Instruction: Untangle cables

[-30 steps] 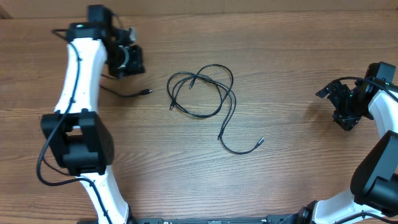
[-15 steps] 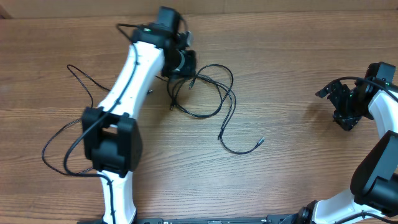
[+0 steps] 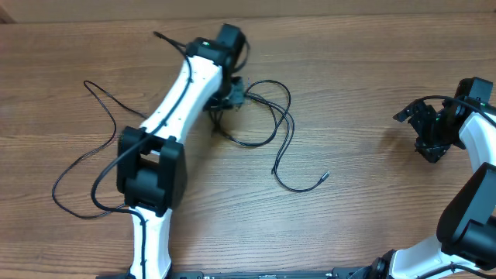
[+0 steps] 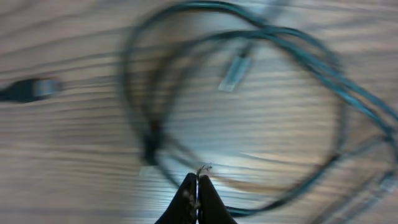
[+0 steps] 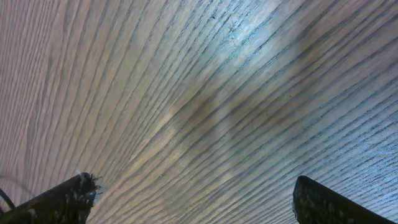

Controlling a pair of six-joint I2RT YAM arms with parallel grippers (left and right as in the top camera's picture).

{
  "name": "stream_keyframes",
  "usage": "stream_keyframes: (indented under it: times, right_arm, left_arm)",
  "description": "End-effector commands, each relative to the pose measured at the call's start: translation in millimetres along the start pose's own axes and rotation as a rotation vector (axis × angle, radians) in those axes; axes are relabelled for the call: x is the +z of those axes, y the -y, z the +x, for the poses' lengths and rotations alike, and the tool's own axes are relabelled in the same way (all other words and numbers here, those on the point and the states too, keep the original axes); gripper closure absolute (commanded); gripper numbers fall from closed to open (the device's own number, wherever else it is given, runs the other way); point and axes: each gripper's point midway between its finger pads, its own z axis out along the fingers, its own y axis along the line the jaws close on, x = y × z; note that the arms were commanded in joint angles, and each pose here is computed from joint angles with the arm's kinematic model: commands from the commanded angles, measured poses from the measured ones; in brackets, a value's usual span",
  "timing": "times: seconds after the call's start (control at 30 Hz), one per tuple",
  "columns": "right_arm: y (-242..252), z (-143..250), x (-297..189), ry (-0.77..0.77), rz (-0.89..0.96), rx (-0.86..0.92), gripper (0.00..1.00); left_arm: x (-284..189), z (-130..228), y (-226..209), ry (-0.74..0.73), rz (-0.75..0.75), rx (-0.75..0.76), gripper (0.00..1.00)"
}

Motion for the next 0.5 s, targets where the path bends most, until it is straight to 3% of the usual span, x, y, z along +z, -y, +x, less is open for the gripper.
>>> stream_keyframes:
  times: [0.0,0.47]
  right_arm:
    - [-6.7,-10.2,-10.4,0.042,-0.014,-0.008,0.00]
    - [-6.7,-10.2,-10.4,0.042,-0.014,-0.008,0.00]
  left_arm:
    - [4.6,-14.6,-46.5,0.005,-0.081,-0.109,0.96]
    - [41.3,-11.9,-144.1,-0.057,-0.171,-0.298,0.89]
